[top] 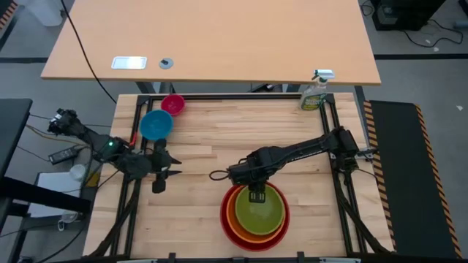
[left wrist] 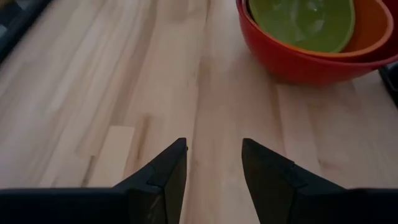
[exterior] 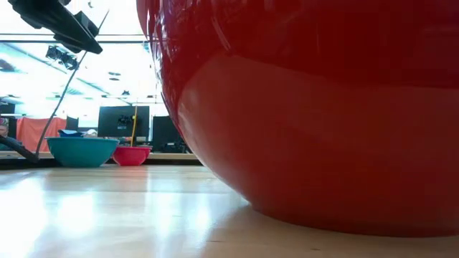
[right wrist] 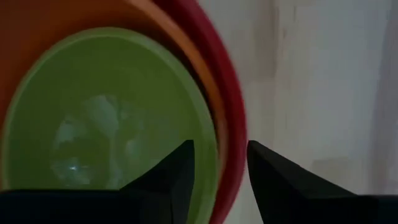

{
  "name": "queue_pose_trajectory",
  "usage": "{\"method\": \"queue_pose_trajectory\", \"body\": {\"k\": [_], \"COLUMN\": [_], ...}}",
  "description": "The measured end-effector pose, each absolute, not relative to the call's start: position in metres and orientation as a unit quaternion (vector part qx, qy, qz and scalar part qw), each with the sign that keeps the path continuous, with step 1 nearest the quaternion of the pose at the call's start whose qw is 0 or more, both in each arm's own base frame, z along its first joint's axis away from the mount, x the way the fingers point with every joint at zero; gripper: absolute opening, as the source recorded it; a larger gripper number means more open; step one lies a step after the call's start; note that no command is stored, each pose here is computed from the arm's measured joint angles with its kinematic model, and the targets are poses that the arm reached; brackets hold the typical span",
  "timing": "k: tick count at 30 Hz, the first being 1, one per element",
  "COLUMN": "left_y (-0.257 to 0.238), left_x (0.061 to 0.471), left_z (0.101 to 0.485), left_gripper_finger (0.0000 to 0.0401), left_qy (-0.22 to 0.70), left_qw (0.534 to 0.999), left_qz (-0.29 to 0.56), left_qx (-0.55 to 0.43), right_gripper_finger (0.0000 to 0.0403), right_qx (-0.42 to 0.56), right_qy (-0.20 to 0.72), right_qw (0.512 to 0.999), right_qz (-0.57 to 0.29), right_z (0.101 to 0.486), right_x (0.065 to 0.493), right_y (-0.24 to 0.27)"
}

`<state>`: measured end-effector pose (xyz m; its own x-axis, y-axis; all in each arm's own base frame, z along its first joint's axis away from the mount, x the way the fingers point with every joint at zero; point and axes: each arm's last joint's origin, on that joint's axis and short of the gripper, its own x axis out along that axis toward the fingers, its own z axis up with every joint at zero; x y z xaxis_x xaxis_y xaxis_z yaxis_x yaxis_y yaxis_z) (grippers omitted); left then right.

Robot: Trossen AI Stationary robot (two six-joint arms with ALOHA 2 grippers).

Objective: Nest bowls inside each other
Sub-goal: Stack the green bowl on the orange bowl, then stack the blue bowl on the green bowl

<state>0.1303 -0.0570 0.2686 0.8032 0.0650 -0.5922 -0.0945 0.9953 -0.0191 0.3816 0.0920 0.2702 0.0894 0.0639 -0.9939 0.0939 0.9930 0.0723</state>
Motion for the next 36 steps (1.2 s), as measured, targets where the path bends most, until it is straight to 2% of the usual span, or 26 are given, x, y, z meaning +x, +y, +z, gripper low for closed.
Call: {"method": "queue_pose_trajectory", "body": {"k": [6,10,13,18,23,32,36], "left_y": [-0.054,-0.055,-0.056,-0.055,-0.055,-0.055,-0.052], "left_x": [0.132,0.132,0.132,0.131,0.131,0.131,0.132], "left_z": [0.269,0.269,0.268,0.268,0.268,0.267,0.267], "left_gripper_finger": [0.0157,0.0157,0.0157,0.0157,0.0157,0.0157,0.0157], "left_qy": [0.315,0.319,0.321,0.324,0.325,0.328,0.329], "left_qw": [0.948,0.947,0.947,0.946,0.946,0.945,0.944], "left_qz": [0.037,0.025,0.017,0.010,0.008,0.003,0.019], "left_qx": [-0.032,-0.036,-0.025,-0.003,0.005,0.021,0.005], "right_gripper_finger": [0.0154,0.0154,0.0153,0.0150,0.0145,0.0144,0.0144], "right_qx": [0.027,-0.021,-0.022,0.041,0.100,0.101,0.069], "right_qy": [0.666,0.599,0.580,0.603,0.619,0.676,0.638], "right_qw": [0.745,0.799,0.812,0.789,0.771,0.724,0.759], "right_qz": [-0.007,-0.047,-0.058,-0.111,-0.110,-0.090,-0.111], "right_z": [0.280,0.303,0.308,0.304,0.298,0.260,0.283], "right_x": [0.376,0.369,0.359,0.334,0.317,0.313,0.315], "right_y": [0.098,0.104,0.106,0.099,0.112,0.128,0.120]}}
